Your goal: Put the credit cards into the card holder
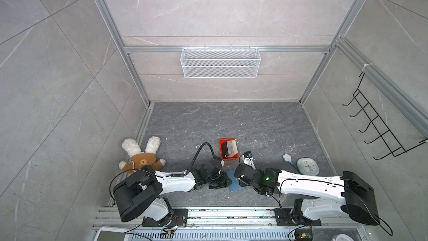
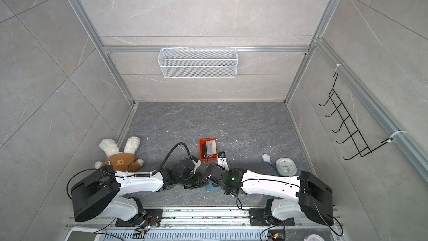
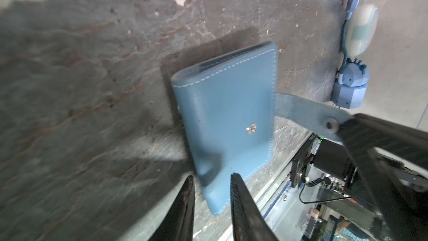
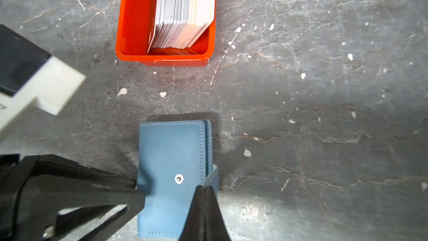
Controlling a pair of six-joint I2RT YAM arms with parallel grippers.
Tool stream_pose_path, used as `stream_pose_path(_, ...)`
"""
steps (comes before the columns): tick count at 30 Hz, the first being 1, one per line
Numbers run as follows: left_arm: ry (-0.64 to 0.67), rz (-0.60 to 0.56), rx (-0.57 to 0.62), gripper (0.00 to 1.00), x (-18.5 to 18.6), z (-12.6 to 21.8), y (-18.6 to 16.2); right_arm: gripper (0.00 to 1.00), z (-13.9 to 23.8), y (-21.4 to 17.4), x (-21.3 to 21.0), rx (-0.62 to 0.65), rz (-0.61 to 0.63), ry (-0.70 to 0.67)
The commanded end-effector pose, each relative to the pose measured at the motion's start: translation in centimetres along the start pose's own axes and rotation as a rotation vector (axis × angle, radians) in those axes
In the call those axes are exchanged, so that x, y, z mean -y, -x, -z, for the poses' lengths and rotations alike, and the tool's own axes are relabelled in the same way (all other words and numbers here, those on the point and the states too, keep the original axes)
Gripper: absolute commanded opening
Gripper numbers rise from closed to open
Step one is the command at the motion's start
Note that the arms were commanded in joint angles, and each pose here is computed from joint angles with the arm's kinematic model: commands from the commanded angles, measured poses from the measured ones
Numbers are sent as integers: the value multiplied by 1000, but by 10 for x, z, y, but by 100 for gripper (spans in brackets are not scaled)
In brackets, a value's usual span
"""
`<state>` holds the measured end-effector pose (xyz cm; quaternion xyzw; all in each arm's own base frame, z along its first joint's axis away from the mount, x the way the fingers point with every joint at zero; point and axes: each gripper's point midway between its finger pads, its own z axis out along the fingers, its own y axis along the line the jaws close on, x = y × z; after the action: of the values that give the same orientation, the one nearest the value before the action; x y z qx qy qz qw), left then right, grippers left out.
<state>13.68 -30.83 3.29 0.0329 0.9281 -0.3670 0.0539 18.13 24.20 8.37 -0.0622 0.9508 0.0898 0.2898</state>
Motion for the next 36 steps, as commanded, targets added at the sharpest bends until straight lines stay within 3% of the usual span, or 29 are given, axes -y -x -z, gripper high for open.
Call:
stream_pose_path(1,-20,-27,28,42,15,6,7,0,14,13,-3,42,10,4)
stream_pose_path(7,-69,-37,39,62,30,15,9,0,28,21,-13,79,27,35)
stream_pose_path(14,-124,-39,82,72,47,33,15,0,45,29,-22,130,51,61)
stream_pose_path(31,-111,-27,95,73,42,36,15,0,63,34,-46,183,121,105)
stream_pose_path(36,-82,-18,88,61,34,33,12,0,60,32,-47,175,130,85)
